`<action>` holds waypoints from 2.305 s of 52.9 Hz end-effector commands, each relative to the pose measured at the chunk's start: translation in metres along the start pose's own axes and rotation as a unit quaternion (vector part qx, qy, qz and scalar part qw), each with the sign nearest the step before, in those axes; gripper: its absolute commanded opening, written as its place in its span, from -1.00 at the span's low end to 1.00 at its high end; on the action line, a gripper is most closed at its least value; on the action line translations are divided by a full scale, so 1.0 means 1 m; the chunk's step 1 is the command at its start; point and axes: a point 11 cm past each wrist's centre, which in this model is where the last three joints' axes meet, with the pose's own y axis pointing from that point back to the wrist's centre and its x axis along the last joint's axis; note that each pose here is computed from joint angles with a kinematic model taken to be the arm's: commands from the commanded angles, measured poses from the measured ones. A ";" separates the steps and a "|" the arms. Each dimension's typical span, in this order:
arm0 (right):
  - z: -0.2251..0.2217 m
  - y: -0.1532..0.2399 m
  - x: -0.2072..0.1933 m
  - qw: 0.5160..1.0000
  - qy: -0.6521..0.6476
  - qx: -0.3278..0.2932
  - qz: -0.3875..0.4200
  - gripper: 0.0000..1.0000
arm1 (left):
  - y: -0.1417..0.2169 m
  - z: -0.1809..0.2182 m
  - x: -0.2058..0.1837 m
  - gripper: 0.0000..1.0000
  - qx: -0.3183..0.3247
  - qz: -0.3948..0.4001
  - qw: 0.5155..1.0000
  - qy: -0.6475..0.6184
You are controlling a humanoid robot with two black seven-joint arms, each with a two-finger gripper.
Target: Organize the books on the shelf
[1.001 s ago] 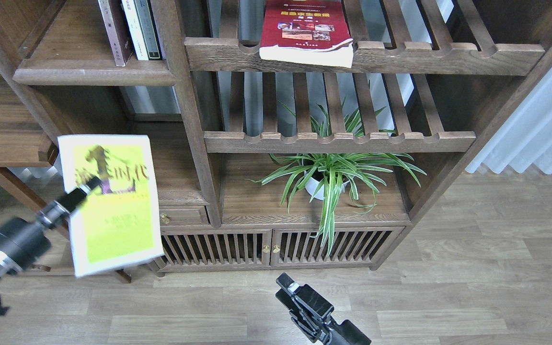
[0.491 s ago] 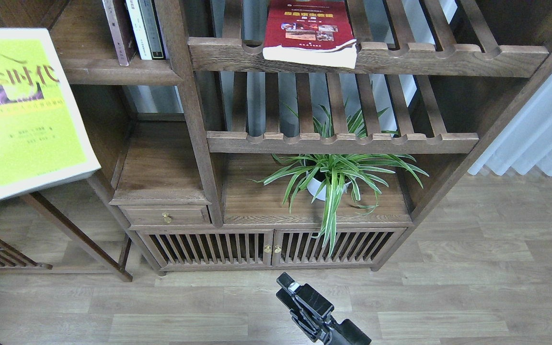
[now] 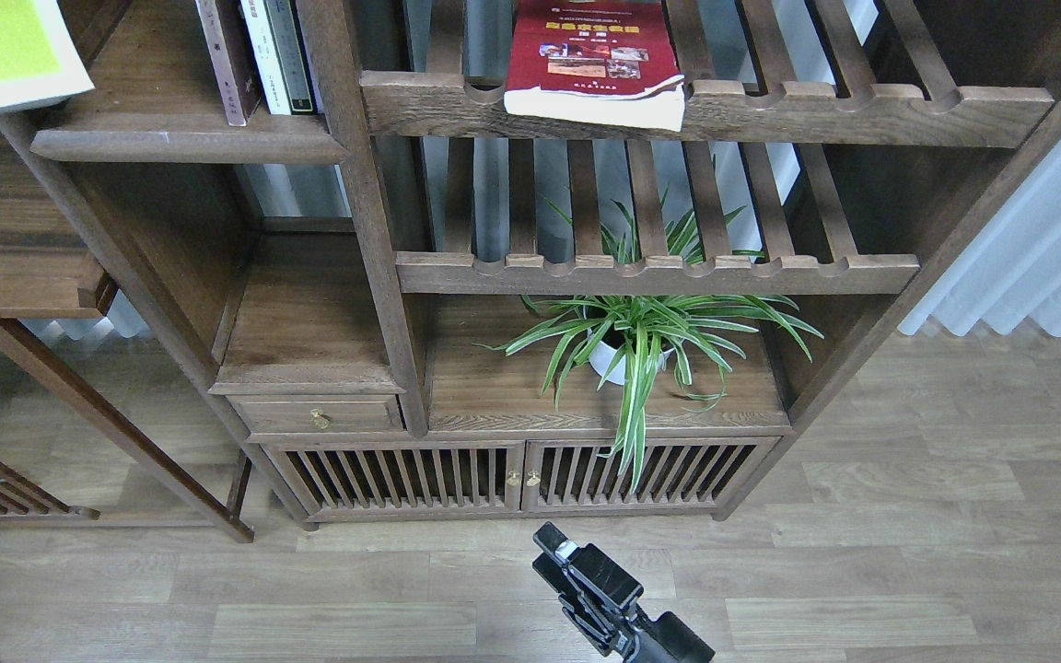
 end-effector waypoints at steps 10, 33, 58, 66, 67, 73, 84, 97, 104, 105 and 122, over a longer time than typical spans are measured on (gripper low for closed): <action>0.000 0.000 0.000 1.000 0.000 0.000 -0.001 0.38 | -0.067 -0.005 -0.021 -0.96 -0.011 -0.029 0.999 -0.029; -0.005 0.001 0.000 1.000 0.001 0.008 0.000 0.38 | -0.120 -0.054 -0.045 -0.96 -0.024 -0.042 0.998 -0.039; -0.005 0.000 -0.001 1.000 0.001 0.008 -0.002 0.37 | -0.142 -0.080 -0.034 -0.95 -0.122 0.000 0.991 0.058; -0.005 0.000 -0.001 1.000 0.001 0.008 -0.002 0.38 | -0.144 -0.096 -0.029 -0.95 -0.128 0.016 0.986 0.105; -0.005 0.000 -0.001 1.000 0.001 0.008 -0.002 0.37 | -0.145 -0.098 -0.029 -0.95 -0.128 0.017 0.986 0.109; -0.005 0.000 -0.001 1.000 0.001 0.008 -0.002 0.37 | -0.152 -0.097 -0.032 -0.95 -0.154 0.024 0.980 0.126; -0.005 0.000 -0.001 1.000 0.001 0.008 -0.002 0.37 | -0.172 -0.092 -0.045 -0.95 -0.164 0.024 0.978 0.126; -0.006 0.000 -0.002 1.000 0.002 0.008 -0.002 0.37 | -0.173 -0.094 -0.044 -0.95 -0.190 0.036 0.975 0.114; -0.006 0.000 -0.002 1.000 0.002 0.008 -0.004 0.37 | -0.169 -0.098 -0.038 -0.95 -0.215 0.053 0.968 0.115; -0.006 0.000 -0.002 1.000 0.002 0.008 -0.004 0.37 | -0.169 -0.099 -0.037 -0.95 -0.217 0.055 0.968 0.116; -0.005 0.000 -0.002 1.000 0.001 0.008 -0.003 0.37 | -0.166 -0.113 -0.024 -0.96 -0.201 0.085 0.969 0.119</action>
